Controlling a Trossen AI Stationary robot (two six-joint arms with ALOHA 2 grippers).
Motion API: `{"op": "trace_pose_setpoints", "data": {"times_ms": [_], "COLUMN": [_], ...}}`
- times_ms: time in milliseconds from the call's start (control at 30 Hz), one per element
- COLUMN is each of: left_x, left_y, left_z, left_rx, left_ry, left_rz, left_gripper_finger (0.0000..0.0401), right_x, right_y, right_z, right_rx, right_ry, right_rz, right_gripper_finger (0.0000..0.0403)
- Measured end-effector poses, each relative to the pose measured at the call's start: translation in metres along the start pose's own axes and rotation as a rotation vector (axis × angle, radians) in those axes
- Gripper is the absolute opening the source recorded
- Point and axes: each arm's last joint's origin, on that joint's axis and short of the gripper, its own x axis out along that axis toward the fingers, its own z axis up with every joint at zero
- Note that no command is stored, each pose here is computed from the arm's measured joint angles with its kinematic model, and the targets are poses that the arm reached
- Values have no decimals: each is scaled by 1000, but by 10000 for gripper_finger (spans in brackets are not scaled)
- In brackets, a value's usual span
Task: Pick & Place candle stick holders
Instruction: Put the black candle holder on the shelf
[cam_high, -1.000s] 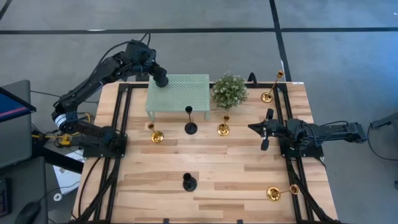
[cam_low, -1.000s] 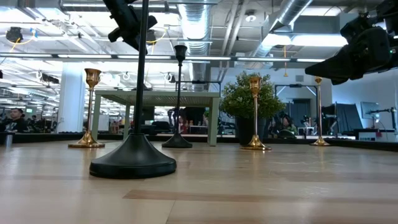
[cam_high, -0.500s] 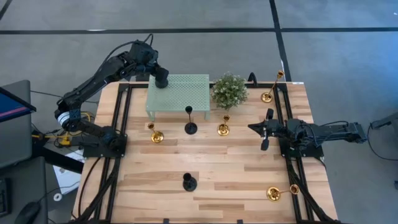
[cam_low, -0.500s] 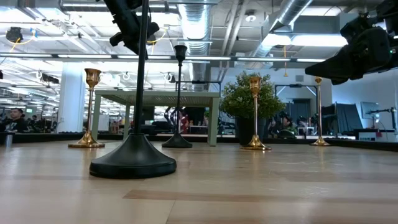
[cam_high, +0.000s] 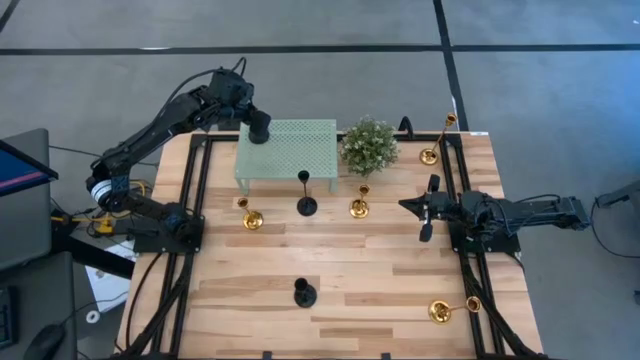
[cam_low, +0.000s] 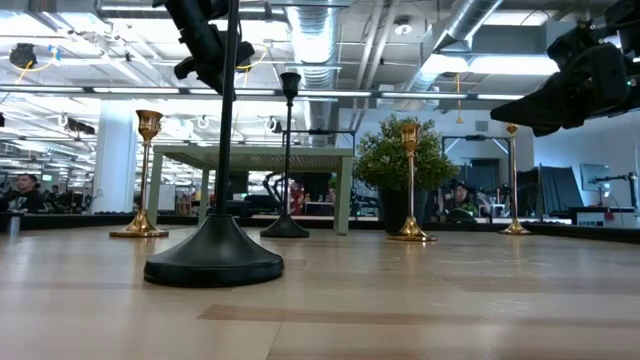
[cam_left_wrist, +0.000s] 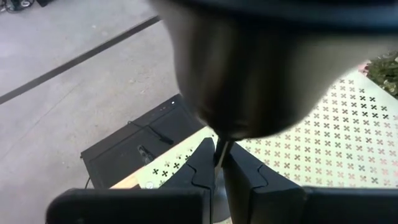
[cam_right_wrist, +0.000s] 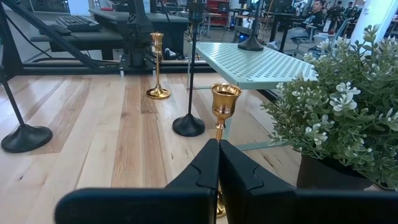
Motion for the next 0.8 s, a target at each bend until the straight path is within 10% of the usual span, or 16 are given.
{"op": "trace_pose_setpoints", "data": {"times_ms": [800], "left_x": [0], "left_y": [-2], "left_z": [3], "left_rx": [14], "left_ry": [-43], "left_rz": [18], "left_gripper_finger": [192], "right_x": [0], "right_y": [0], "right_z": [0], "right_rx": [-2], "right_ry": [4], "right_rz": [0], "right_gripper_finger": [0]}}
